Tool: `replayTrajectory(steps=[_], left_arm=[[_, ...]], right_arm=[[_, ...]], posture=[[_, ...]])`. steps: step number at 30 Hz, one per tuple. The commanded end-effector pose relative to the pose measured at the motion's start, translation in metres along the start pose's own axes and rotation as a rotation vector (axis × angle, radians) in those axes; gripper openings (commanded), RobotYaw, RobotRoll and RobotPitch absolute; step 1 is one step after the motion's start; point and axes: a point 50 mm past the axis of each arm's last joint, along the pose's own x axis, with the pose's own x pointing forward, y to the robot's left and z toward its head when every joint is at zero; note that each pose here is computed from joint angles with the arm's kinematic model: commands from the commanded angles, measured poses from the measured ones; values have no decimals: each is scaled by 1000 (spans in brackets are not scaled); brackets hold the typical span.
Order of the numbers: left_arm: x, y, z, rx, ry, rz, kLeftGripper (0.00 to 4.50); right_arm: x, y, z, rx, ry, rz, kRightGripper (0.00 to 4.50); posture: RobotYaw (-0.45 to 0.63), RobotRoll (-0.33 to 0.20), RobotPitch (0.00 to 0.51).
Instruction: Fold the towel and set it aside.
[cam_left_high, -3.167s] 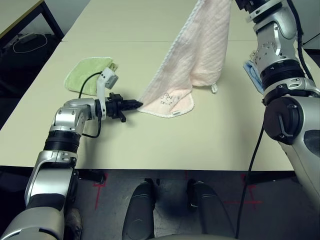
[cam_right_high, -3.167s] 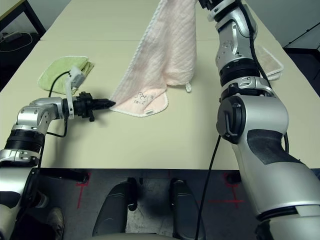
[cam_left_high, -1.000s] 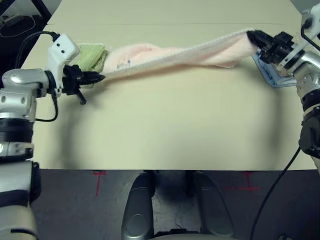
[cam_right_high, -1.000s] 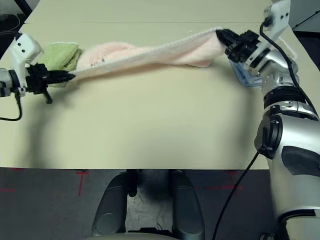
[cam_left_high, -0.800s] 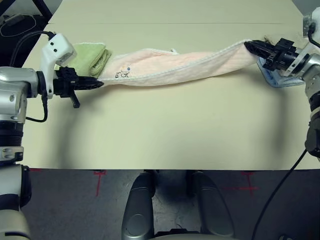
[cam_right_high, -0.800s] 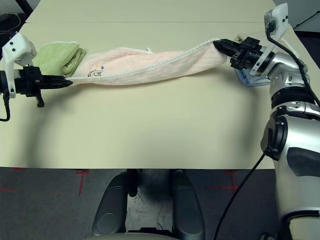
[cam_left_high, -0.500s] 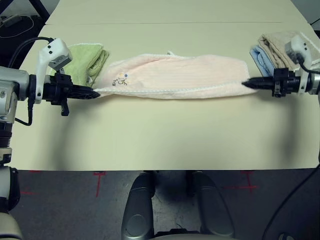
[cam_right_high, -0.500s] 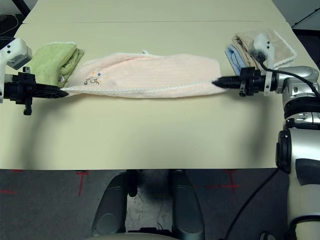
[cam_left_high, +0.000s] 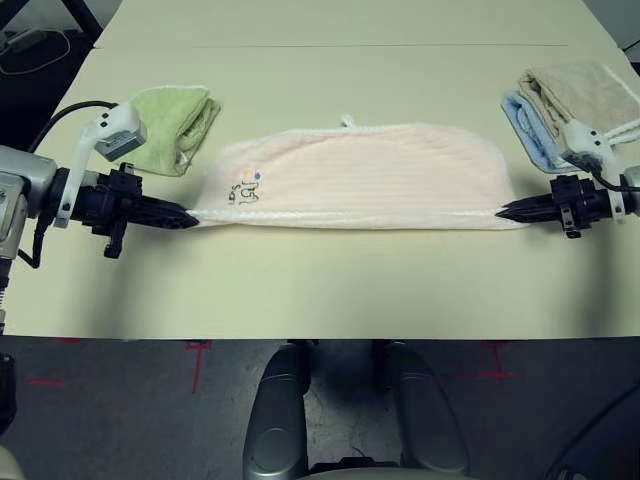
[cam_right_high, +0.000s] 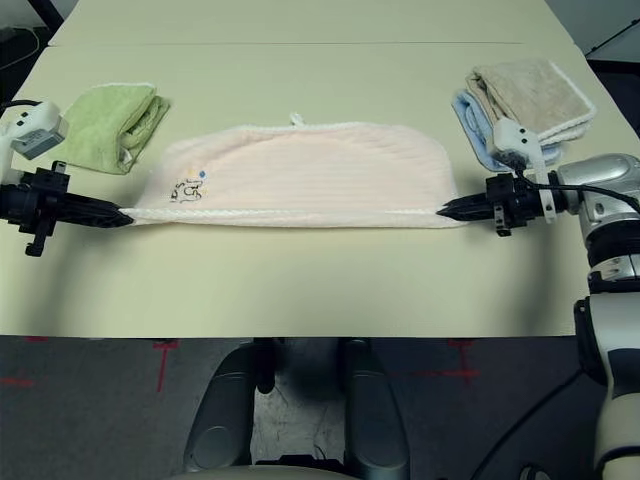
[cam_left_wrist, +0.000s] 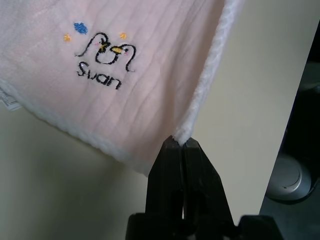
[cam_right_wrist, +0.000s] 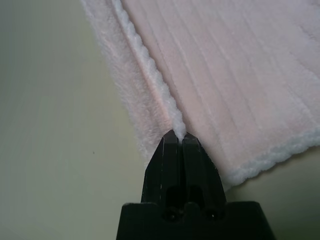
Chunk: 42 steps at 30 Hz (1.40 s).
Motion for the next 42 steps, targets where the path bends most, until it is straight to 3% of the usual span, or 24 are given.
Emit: replayTrajectory(steps=[1,6,10,19,29,42], left_arm=[[-10,1,-10,-40,51,26,46],[-11,8,-13,-29,56,51,46],[-9,17,-14,-16,47,91,46],[-2,35,1,67,-9,190,46],[17,55,28,146,-97,285,46],[21,69,42,165,-124,362,46]], right_arm=[[-12,5,-9,34,43,-6,0],[-15,4,-3,22,13,-10,0],[-13,-8,14,32,-191,-125,0],[-13,-18,24,31,-273,-229,0],[-8,-23,21,25,-237,-323,0],[2,-33,18,24,-223,-503,0]], posture=[[4,0,294],[2,0,291],[0,0,289],[11,0,283],[10,0,277],[3,0,272]])
